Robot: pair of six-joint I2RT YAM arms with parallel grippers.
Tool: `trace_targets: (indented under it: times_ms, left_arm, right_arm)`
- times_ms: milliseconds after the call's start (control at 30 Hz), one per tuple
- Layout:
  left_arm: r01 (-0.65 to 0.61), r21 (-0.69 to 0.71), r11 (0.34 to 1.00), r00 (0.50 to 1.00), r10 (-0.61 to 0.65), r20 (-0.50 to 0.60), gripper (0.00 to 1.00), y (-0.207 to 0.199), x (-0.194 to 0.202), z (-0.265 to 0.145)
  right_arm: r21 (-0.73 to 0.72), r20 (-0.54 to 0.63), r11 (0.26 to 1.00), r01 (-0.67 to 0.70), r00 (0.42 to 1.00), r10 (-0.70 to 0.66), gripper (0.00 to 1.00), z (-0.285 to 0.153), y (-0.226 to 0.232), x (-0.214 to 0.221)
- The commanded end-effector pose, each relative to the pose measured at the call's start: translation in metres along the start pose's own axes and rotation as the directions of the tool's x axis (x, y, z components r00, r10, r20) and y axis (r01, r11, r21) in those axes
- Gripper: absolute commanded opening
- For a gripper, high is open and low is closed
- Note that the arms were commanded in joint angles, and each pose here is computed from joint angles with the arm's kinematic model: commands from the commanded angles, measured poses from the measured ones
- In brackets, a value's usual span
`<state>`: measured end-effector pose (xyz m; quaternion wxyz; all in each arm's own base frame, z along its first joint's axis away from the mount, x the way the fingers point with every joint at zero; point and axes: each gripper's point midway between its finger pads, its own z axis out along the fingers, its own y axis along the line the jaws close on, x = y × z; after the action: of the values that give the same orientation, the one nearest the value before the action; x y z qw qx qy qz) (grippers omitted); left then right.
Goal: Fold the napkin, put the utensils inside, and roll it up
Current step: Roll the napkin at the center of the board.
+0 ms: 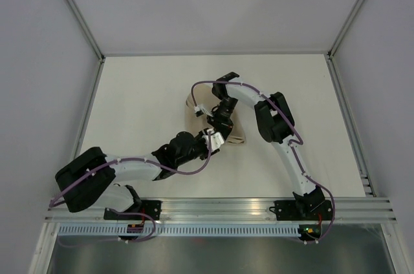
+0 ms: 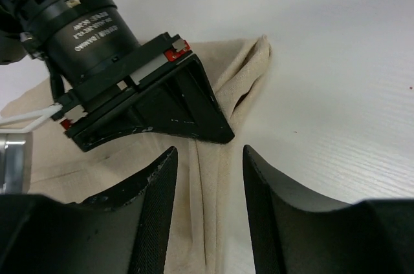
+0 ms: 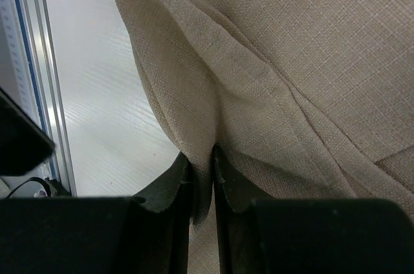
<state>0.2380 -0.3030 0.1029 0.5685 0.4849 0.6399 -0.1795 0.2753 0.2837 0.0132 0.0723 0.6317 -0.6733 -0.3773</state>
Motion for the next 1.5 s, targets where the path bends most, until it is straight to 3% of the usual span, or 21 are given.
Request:
trace_targets:
  times_ms: [0, 700, 1200, 1467]
  left_arm:
    - [-0.110, -0.030, 0.993, 0.992, 0.112, 0.054, 0.51, 0.009, -0.022, 0.019]
    - [-0.154, 0.111, 0.982, 0.971, 0.171, -0.164, 0.55, -0.014, 0.038, 0.046]
    - [-0.244, 0.053, 0.968, 0.936, 0.249, -0.249, 0.56, 0.002, 0.058, 0.053]
    - [-0.255, 0.043, 0.966, 0.936, 0.258, -0.239, 0.57, 0.005, 0.053, 0.052]
  right_arm:
    - [0.009, -0.138, 1.000, 0.004, 0.990, -0.003, 0.13, 0.026, -0.033, 0.042]
    - [0.014, -0.138, 1.000, -0.003, 0.990, 0.005, 0.12, 0.025, -0.035, 0.042]
    - [0.011, -0.145, 1.000, -0.020, 0.989, 0.022, 0.11, 0.022, -0.036, 0.053]
    - [0.009, -0.148, 1.000, -0.026, 0.989, 0.027, 0.11, 0.022, -0.036, 0.056]
